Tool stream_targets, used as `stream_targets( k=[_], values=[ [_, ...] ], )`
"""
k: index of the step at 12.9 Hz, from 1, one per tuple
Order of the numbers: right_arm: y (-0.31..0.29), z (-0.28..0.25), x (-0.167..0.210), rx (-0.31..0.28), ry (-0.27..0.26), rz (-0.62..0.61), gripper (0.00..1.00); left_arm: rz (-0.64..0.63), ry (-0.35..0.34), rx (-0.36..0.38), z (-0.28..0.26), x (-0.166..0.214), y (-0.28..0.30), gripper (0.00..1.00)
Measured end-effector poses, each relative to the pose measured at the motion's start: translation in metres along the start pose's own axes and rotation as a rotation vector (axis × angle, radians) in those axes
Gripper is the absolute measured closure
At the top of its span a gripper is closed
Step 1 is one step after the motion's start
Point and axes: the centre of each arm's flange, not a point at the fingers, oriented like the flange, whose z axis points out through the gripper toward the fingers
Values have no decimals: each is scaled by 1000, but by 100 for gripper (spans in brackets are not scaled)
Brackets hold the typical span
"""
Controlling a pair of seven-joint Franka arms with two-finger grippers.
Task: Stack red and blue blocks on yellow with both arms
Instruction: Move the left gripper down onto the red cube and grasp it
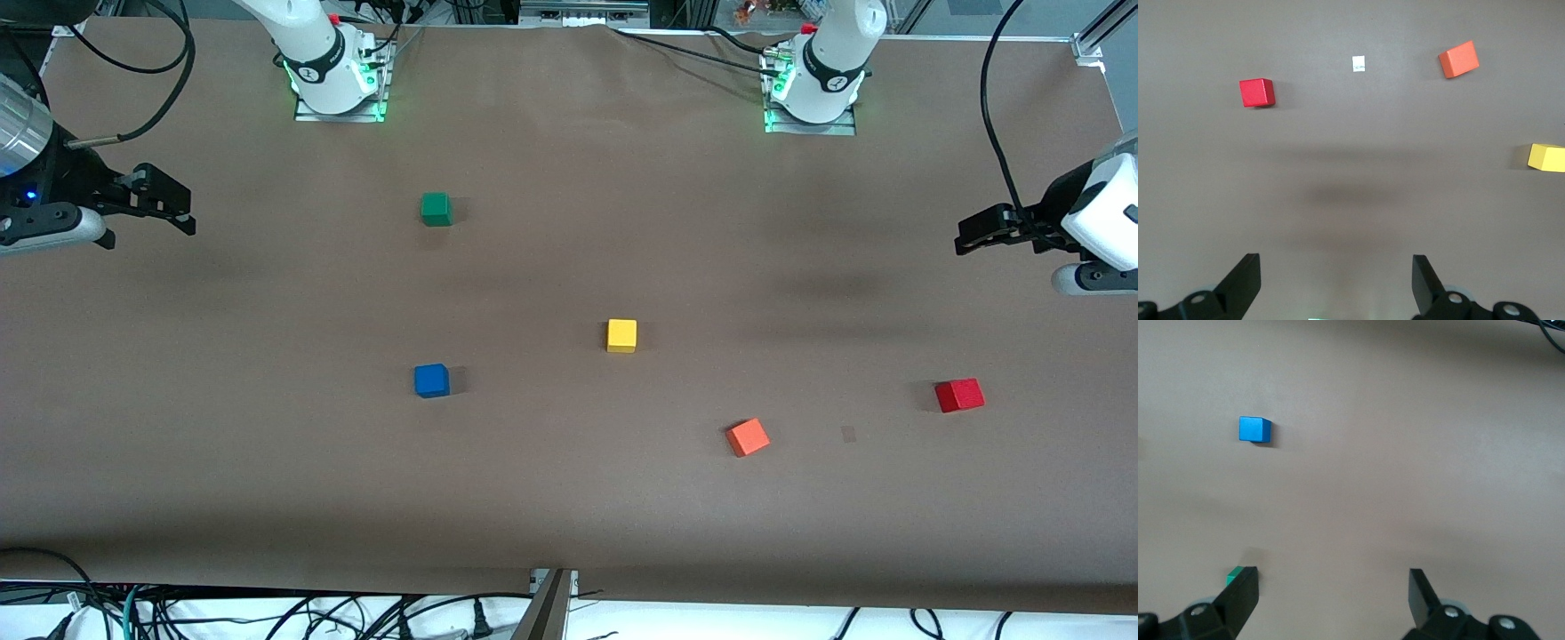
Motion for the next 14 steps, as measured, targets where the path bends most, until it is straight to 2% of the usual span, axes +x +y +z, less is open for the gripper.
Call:
stream_targets(
  k=[7,11,14],
  values=[
    [0,0,0,0,0,0,0,-24,-9,1,5,4,-13,0],
    [0,0,0,0,0,-1,0,-142,-12,-15,33,26,-96,0],
    [0,0,0,0,0,-1,0,-154,9,25,84,63,-135,0]
  ],
)
